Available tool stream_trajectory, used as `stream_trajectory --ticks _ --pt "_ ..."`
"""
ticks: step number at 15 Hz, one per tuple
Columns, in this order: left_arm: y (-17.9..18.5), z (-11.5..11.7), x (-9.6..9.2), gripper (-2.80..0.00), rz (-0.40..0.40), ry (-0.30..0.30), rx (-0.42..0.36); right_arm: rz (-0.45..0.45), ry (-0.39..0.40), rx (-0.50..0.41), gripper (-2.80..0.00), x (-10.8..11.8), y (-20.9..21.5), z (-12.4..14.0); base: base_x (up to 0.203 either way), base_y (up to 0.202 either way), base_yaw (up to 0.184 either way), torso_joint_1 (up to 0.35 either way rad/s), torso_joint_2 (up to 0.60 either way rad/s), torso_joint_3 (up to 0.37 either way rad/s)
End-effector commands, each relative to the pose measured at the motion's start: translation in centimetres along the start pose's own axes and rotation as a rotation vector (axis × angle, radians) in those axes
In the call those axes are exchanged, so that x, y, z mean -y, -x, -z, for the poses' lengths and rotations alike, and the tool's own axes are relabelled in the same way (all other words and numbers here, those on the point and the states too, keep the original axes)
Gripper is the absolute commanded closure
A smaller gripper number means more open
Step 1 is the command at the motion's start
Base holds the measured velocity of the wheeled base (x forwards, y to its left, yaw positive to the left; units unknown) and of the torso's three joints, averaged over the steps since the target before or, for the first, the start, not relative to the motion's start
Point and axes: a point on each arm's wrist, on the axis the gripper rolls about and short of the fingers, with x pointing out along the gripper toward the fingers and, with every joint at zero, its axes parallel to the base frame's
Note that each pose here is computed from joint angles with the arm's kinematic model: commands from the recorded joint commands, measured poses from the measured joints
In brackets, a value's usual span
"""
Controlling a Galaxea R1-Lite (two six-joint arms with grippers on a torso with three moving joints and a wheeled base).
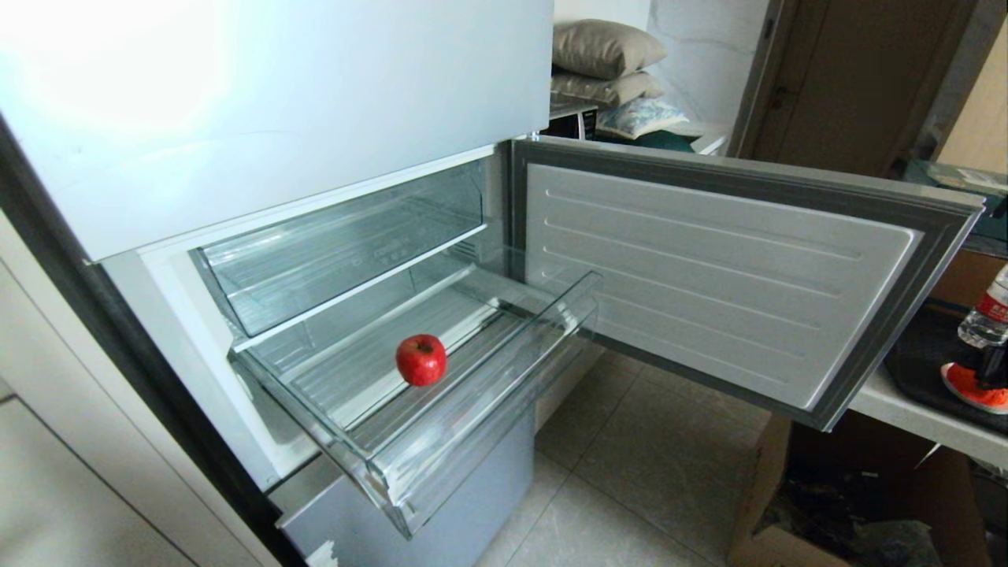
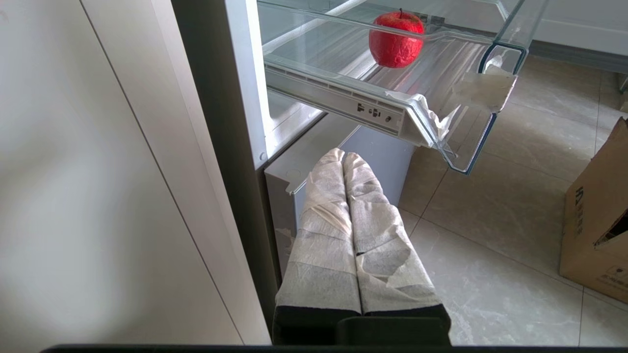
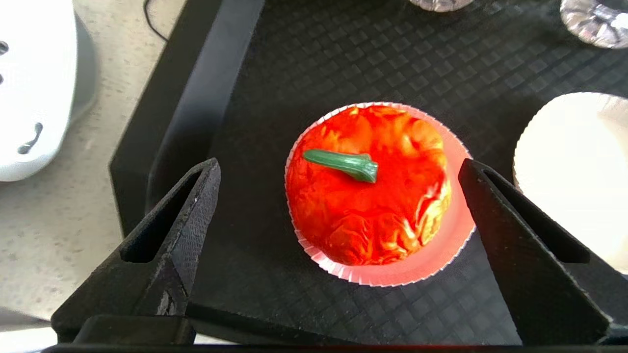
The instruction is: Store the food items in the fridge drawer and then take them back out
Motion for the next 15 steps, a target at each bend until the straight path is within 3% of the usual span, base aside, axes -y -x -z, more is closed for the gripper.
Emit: stream_trajectory --ticks 1,11,12,15 --pt "0.0 0.0 0.0 0.00 -0.001 0.000 -0.001 -0.002 0.000 -0.006 -2.80 0.0 -0.4 0.3 0.000 0.000 0.000 0.000 0.00 0.000" --pt "0.0 0.0 0.0 0.00 -0.001 0.000 -0.001 -0.003 -0.003 -0.022 -2.80 0.3 -1.5 1.1 0.000 0.000 0.000 0.000 0.00 0.000" --pt "0.0 0.0 0.0 0.00 -0.001 0.000 -0.001 -0.004 -0.003 -0.022 0.00 0.3 -1.5 1.1 0.000 0.000 0.000 0.000 0.00 0.000" --pt "0.0 0.0 0.0 0.00 -0.001 0.000 0.000 -0.002 -0.005 0.000 0.00 0.1 -0.7 0.2 0.000 0.000 0.000 0.000 0.00 0.000"
